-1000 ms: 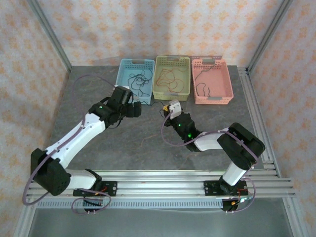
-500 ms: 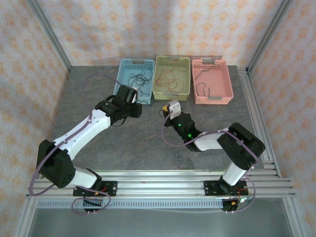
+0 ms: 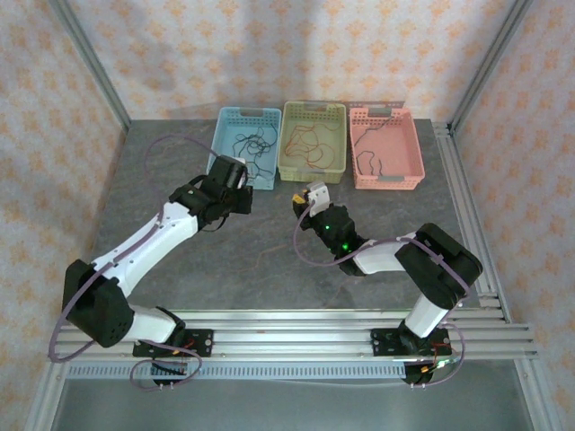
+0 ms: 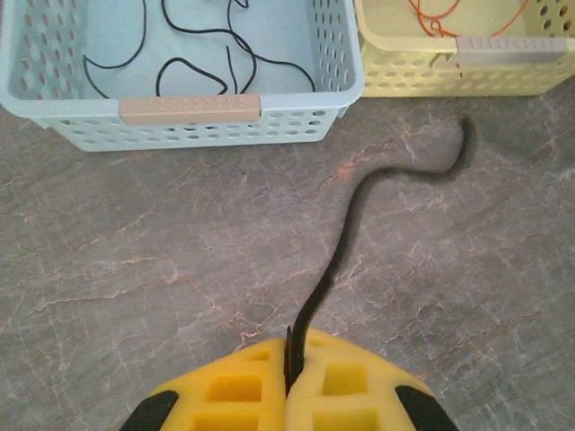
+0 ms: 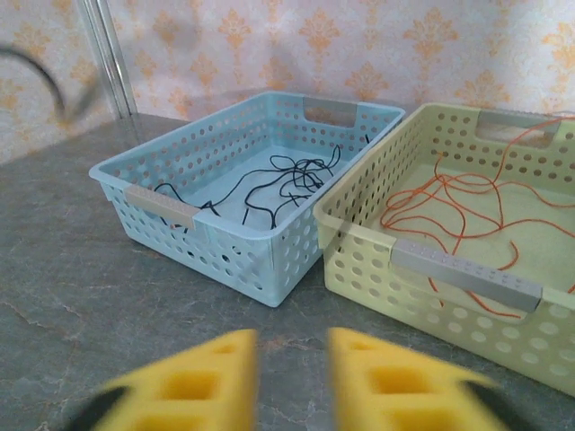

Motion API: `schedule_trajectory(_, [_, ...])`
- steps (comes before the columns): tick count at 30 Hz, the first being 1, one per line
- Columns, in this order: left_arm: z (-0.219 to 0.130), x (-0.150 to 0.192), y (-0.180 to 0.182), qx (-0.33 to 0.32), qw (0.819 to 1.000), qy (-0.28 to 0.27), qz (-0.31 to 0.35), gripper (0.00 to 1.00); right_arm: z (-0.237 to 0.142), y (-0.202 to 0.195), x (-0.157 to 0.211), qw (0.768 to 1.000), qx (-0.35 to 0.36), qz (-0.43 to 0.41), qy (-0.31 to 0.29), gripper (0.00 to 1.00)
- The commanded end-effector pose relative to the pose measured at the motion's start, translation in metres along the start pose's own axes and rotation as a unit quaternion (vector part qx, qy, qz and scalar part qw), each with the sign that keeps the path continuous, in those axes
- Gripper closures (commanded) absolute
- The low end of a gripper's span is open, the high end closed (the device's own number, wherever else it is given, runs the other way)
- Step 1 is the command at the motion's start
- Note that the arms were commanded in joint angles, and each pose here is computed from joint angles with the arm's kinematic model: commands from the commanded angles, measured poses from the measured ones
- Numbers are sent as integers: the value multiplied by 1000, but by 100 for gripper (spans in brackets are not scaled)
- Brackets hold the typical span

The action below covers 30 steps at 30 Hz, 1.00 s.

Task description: Untangle the cables

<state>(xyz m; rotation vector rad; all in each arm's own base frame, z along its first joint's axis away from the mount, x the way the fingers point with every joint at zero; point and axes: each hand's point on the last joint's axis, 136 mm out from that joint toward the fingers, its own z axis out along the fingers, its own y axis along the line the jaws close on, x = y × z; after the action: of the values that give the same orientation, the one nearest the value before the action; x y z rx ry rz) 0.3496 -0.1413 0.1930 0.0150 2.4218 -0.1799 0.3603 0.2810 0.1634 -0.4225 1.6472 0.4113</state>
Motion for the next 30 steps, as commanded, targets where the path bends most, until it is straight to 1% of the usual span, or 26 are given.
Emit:
schedule_trajectory(1, [-16,-19,19,-14,997,-51,-53,100,-7,-2,-17,999,5,19,-42,45])
schedule_trajectory(3, [-18,-21,24,0,995,-56,-79,100,-10,-4,-19,998,8,22,-53,41])
schedule_trajectory(6, [-22,-21,24,22,993,-60,-97,100,-10,0,-20,998,-4,23,-57,40])
schedule_trajectory(10, [-24,-18,23,31,993,-57,-99,100,-10,4,-20,998,-15,21,-58,40])
schedule_trajectory(16, [-20,-6,18,48,993,-38,-104,100,-15,0,-25,996,-8,24,-83,40])
schedule_trajectory(21, [-12,11,21,39,994,-16,-100,100,-16,1,-26,996,-11,25,-87,41])
schedule_trajectory(26, [-5,27,15,55,994,2,-97,100,-21,0,-31,993,-14,32,-109,41])
schedule_trajectory(30, [-1,38,10,68,993,11,-98,100,-21,3,-31,993,-22,32,-110,41])
